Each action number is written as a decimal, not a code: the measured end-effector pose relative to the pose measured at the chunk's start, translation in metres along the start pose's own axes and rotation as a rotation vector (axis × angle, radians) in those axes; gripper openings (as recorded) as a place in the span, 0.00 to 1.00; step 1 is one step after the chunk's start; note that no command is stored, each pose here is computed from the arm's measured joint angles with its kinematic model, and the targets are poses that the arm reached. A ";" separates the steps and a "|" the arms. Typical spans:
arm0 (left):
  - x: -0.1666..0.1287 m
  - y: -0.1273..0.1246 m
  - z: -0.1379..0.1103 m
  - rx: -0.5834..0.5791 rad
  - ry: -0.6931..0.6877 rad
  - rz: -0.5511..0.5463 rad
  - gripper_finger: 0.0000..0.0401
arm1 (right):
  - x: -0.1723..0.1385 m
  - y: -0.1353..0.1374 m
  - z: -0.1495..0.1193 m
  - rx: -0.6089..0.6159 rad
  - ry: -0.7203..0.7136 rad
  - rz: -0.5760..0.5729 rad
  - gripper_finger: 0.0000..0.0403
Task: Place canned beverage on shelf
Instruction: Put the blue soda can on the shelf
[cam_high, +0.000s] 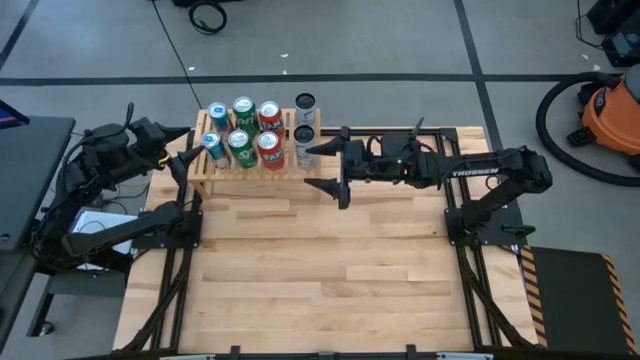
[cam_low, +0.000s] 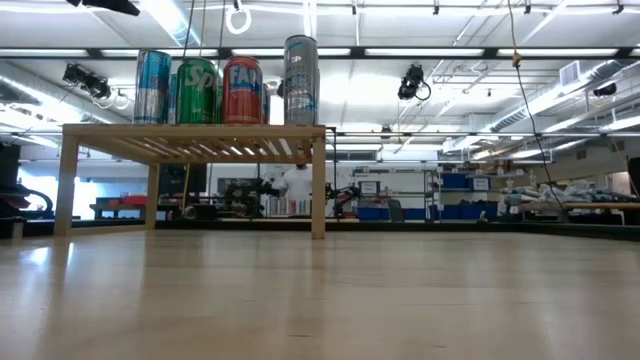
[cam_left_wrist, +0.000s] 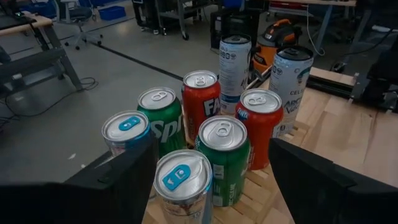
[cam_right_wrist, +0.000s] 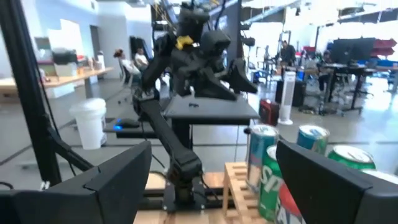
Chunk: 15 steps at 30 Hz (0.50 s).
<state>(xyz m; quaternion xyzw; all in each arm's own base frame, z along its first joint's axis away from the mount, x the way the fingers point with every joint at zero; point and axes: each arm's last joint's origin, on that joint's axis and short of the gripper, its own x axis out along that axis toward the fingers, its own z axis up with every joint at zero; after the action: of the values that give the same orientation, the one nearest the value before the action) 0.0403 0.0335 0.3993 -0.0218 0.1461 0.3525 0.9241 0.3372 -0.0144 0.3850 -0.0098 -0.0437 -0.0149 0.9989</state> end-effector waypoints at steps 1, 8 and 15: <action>0.000 0.000 0.000 0.000 0.004 0.000 0.76 | 0.000 -0.001 0.001 0.000 -0.011 0.003 0.88; 0.001 0.000 -0.001 0.078 0.015 -0.001 0.76 | 0.000 -0.015 0.014 0.013 -0.030 0.014 0.88; 0.020 0.002 0.007 0.081 0.030 0.130 0.76 | 0.000 -0.018 0.013 0.012 0.006 0.011 0.88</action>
<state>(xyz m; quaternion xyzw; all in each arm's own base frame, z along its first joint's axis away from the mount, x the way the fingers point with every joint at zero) 0.0545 0.0489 0.4009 0.0198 0.1751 0.4050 0.8972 0.3351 -0.0317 0.3982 -0.0039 -0.0409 -0.0093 0.9991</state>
